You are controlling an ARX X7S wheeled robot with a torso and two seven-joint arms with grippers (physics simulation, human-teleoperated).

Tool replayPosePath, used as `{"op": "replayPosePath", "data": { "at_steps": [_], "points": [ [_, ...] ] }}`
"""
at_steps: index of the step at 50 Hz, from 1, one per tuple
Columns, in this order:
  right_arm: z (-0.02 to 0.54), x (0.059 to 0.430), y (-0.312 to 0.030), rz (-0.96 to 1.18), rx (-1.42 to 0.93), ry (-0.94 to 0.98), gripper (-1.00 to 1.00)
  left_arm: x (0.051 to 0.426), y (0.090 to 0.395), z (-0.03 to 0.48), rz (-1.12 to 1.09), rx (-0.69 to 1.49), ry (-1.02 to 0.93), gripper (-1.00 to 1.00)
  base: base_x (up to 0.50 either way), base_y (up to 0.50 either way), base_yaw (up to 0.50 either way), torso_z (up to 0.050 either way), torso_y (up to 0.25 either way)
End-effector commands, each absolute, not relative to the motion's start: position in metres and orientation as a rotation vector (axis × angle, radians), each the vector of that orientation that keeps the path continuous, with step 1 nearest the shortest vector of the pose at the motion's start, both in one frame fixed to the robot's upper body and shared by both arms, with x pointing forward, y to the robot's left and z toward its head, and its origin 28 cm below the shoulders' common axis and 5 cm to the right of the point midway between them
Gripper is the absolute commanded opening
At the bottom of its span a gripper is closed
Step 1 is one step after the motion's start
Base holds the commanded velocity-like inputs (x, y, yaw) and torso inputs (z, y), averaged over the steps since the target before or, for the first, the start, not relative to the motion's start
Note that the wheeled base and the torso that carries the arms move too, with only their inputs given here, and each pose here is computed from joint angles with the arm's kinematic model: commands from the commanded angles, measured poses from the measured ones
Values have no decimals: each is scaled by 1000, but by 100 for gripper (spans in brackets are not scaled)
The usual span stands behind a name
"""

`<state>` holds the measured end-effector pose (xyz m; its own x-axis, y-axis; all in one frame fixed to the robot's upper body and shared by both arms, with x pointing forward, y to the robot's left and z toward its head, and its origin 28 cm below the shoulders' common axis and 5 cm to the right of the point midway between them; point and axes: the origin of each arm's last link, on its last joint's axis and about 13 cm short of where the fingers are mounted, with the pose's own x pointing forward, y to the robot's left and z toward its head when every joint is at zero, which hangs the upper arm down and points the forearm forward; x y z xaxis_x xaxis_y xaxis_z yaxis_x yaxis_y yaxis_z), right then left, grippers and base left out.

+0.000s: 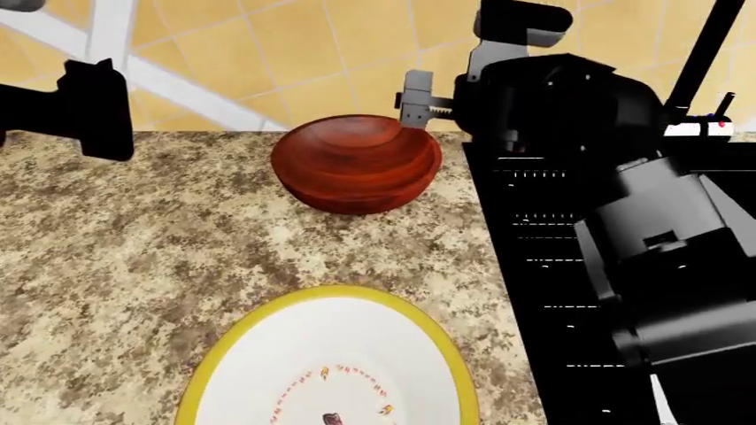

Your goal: Stack the bowls in the sink.

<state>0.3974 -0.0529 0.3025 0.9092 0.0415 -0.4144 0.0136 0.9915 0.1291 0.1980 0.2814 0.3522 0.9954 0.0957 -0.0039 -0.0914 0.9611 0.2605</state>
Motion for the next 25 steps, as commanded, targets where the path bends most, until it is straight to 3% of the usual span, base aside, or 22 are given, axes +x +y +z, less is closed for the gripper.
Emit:
{"op": "replayPosePath", "data": {
  "at_steps": [1,25],
  "points": [
    [266,407,-46,41,144,503,100,200,281,349,90,265,22,100,0,0,0,0,0],
    [238,411,-40,74,132,561,100,200,280,347,85,265,27,100,0,0,0,0,0]
  ]
}}
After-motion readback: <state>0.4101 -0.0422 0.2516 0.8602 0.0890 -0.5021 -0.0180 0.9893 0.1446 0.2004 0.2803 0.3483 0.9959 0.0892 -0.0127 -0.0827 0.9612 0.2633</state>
